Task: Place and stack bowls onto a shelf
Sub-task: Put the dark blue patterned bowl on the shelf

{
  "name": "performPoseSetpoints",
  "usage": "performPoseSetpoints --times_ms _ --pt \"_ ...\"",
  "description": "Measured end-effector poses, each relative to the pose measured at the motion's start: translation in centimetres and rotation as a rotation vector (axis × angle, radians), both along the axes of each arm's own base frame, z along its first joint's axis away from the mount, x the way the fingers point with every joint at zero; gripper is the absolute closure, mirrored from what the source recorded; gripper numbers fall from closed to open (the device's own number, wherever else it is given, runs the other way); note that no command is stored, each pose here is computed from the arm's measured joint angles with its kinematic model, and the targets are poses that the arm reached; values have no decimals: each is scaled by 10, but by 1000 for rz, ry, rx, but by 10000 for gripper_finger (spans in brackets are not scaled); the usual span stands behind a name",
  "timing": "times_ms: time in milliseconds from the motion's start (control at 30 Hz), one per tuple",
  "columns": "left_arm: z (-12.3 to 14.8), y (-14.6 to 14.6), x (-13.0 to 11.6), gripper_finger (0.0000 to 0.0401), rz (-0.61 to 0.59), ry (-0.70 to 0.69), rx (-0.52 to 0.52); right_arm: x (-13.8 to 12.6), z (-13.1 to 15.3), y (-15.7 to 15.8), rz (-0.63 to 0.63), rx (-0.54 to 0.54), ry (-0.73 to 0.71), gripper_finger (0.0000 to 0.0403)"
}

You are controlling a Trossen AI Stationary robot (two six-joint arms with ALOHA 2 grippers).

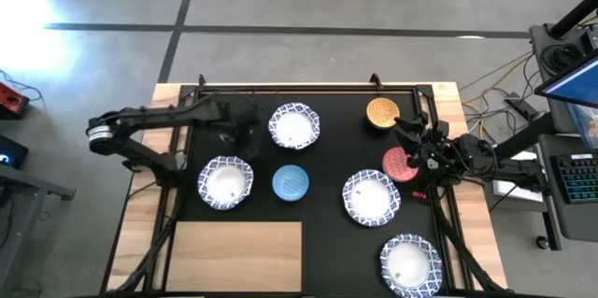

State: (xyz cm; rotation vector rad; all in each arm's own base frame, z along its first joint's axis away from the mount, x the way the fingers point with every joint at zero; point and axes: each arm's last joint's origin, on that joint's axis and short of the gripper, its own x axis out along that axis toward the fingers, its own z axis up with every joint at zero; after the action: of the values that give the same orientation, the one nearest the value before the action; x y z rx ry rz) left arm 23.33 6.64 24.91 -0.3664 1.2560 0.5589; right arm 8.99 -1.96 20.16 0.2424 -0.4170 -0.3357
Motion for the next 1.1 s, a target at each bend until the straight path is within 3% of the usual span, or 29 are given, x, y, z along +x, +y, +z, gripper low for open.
performPoseSetpoints --times_ms 300,733,900,1100 --pt "22 -79 -9 394 3 -140 -179 0 0 0 0 0 0 190" --pt "15 -159 -12 394 136 -38 -474 0 0 0 0 0 0 190" --pt "32 -189 -6 394 163 -20 -496 0 0 0 0 0 0 190" --pt "41 -230 -3 384 233 94 -421 0 0 0 0 0 0 190"
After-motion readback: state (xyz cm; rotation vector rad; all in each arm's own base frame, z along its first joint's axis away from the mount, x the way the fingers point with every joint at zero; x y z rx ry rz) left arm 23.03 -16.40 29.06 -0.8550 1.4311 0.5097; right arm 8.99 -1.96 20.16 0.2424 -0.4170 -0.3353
